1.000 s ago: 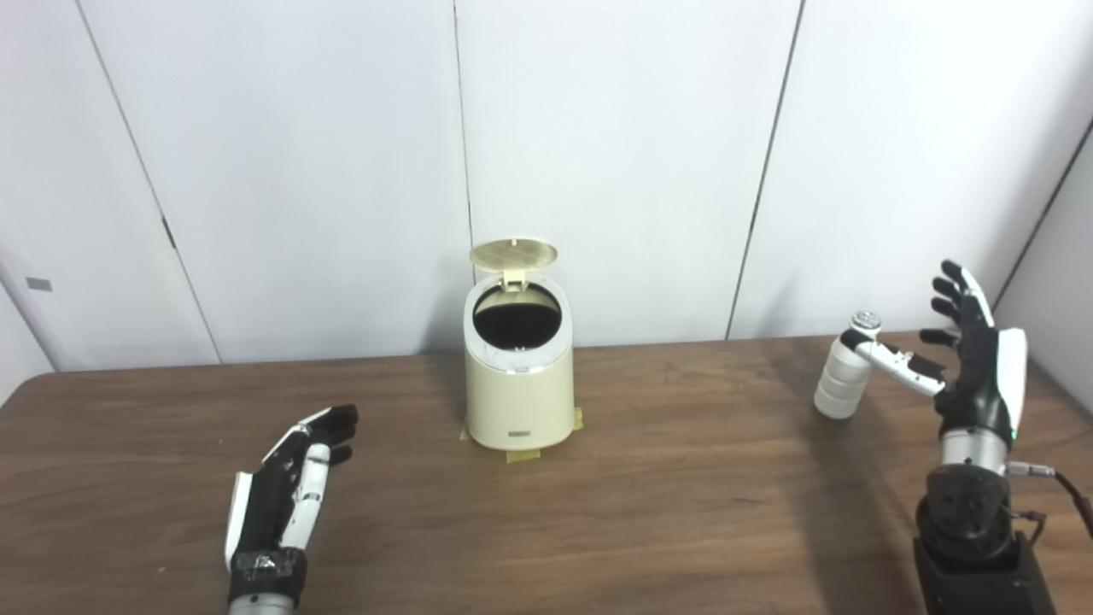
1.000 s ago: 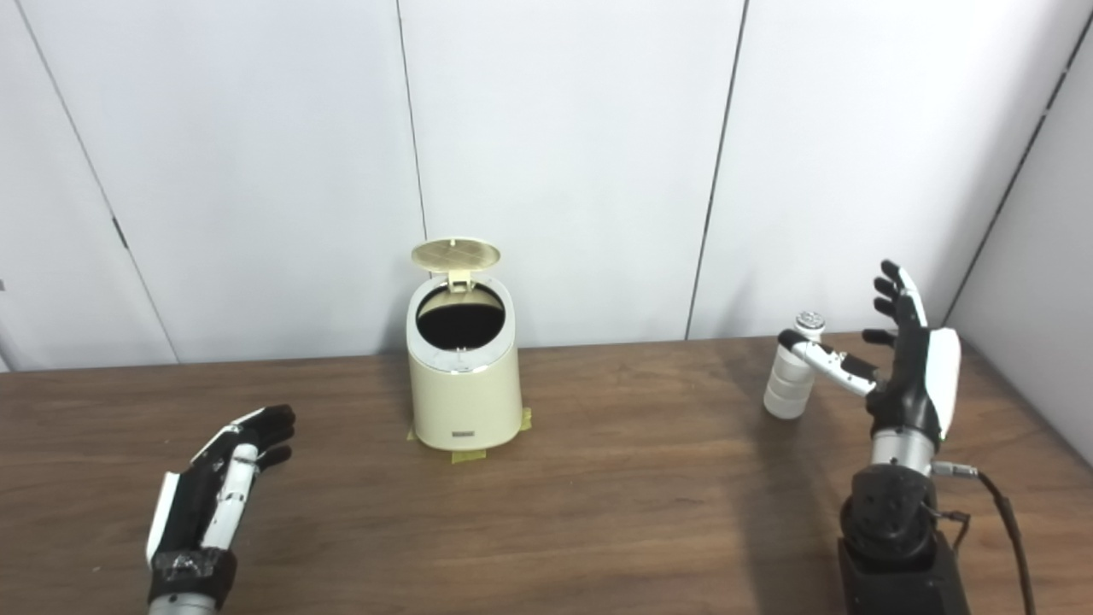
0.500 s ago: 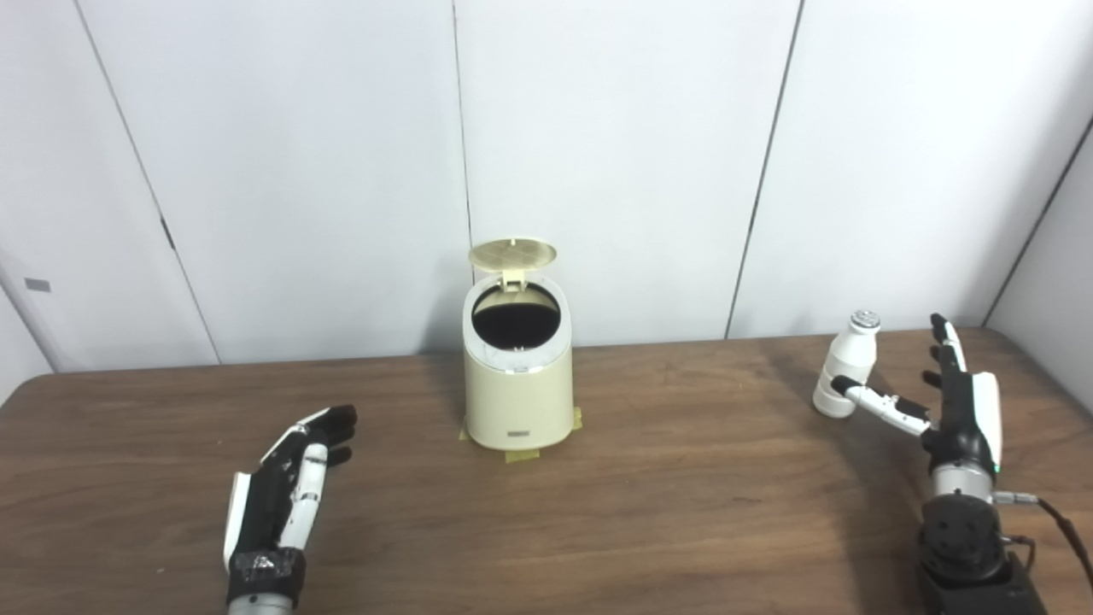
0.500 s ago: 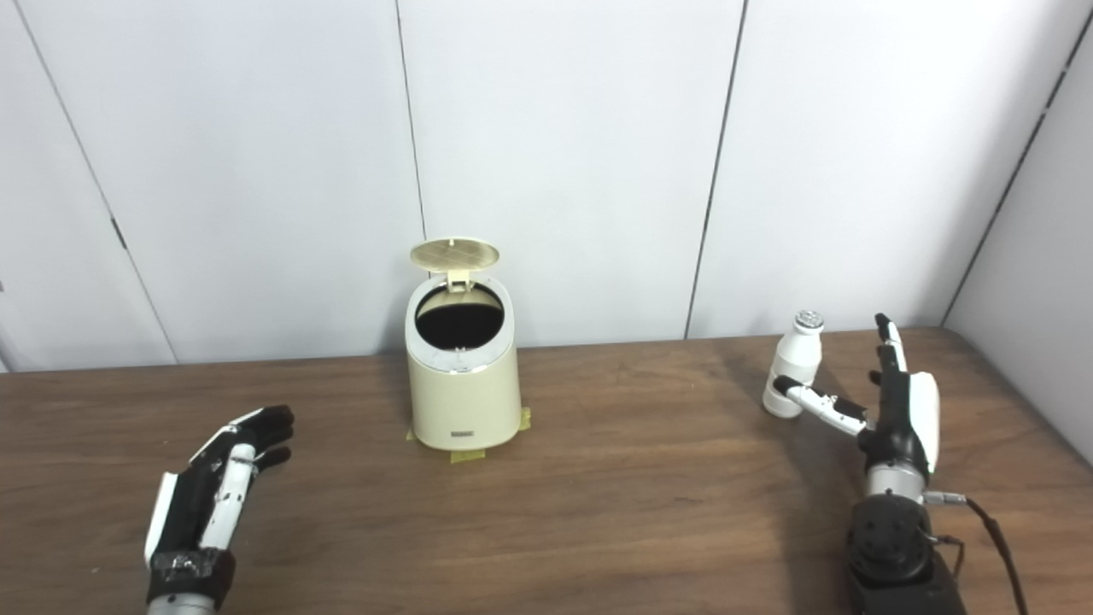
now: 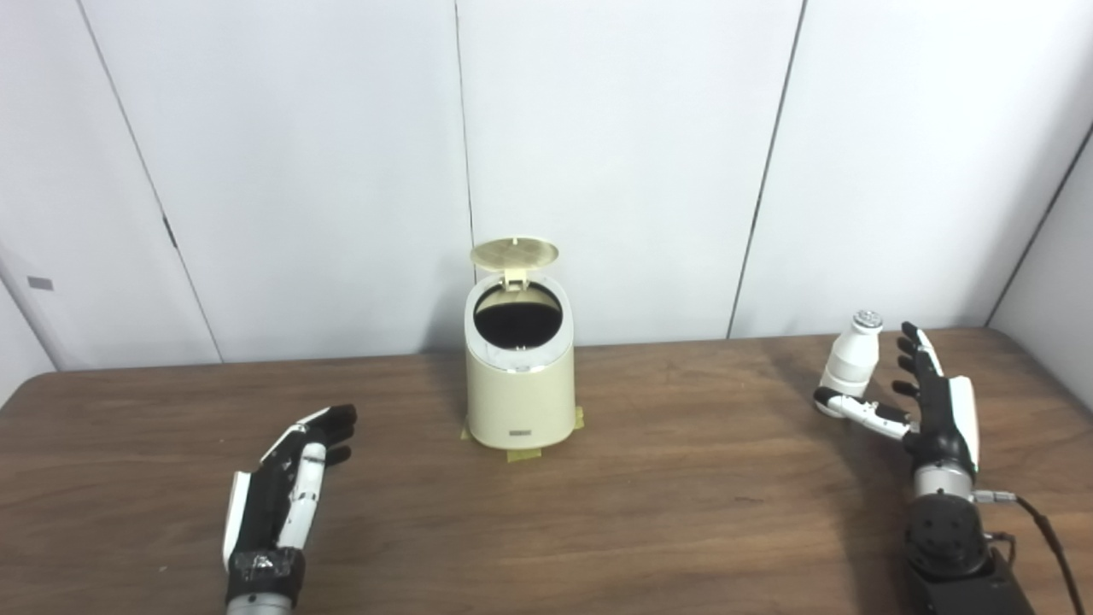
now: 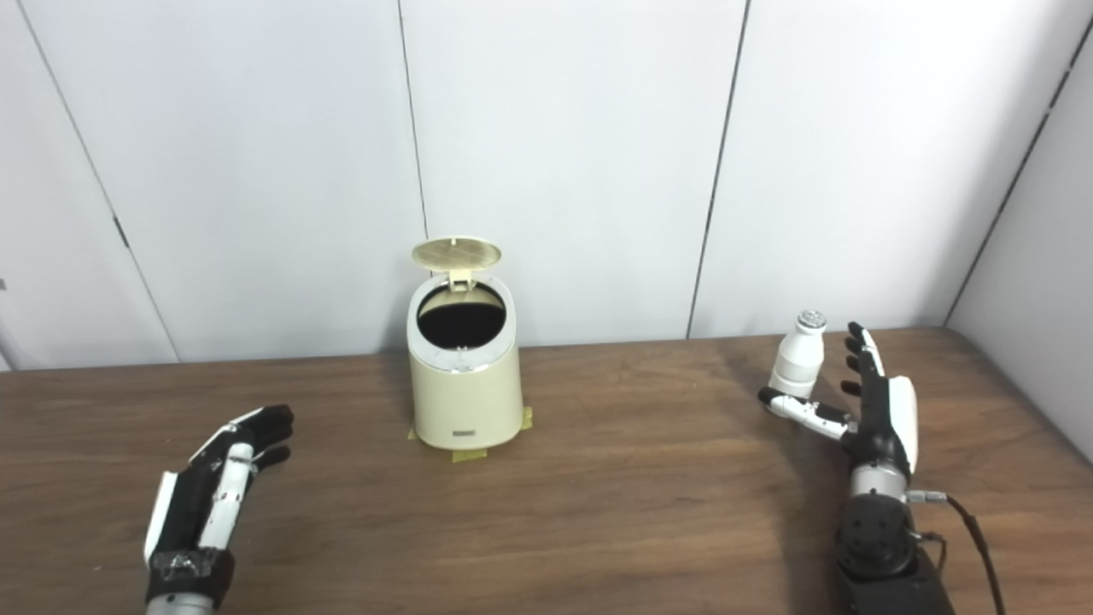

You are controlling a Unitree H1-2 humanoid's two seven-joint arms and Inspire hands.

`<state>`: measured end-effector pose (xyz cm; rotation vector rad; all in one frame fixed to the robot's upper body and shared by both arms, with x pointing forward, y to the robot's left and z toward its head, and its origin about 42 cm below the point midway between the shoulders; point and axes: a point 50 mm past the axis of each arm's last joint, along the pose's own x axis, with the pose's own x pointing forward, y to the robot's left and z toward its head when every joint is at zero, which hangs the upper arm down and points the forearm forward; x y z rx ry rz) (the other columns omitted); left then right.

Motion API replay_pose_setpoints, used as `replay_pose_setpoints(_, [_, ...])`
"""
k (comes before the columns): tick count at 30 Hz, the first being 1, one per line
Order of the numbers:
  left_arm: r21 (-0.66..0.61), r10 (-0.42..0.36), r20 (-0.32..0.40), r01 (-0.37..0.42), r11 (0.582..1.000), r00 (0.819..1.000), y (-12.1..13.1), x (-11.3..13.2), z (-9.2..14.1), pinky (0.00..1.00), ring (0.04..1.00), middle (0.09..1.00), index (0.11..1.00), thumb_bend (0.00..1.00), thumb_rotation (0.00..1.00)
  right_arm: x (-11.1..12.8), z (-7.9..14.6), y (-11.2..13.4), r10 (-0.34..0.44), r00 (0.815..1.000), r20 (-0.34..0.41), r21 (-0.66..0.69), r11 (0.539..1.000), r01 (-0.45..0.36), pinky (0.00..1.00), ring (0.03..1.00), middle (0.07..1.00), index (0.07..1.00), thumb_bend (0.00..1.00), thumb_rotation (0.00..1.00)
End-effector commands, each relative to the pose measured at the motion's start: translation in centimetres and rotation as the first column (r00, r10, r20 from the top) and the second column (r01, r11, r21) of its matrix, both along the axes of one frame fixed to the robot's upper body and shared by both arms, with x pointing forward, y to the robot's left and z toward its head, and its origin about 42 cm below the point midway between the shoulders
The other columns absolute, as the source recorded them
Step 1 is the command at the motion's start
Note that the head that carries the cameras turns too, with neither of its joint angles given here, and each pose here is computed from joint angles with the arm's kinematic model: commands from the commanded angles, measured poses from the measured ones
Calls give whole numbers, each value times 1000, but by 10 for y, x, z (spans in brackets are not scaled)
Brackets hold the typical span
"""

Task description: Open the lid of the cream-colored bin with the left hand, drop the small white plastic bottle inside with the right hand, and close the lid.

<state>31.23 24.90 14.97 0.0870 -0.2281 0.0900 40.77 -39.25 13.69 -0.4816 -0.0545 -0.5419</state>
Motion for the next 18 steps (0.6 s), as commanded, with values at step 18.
replay_pose_setpoints(18, [18,-9,91,8,1000,996,-2,5,20,768,796,772,737,154,732,48,54,-4,31,995,93,-46,999,-27,696,834,888,891,856,289])
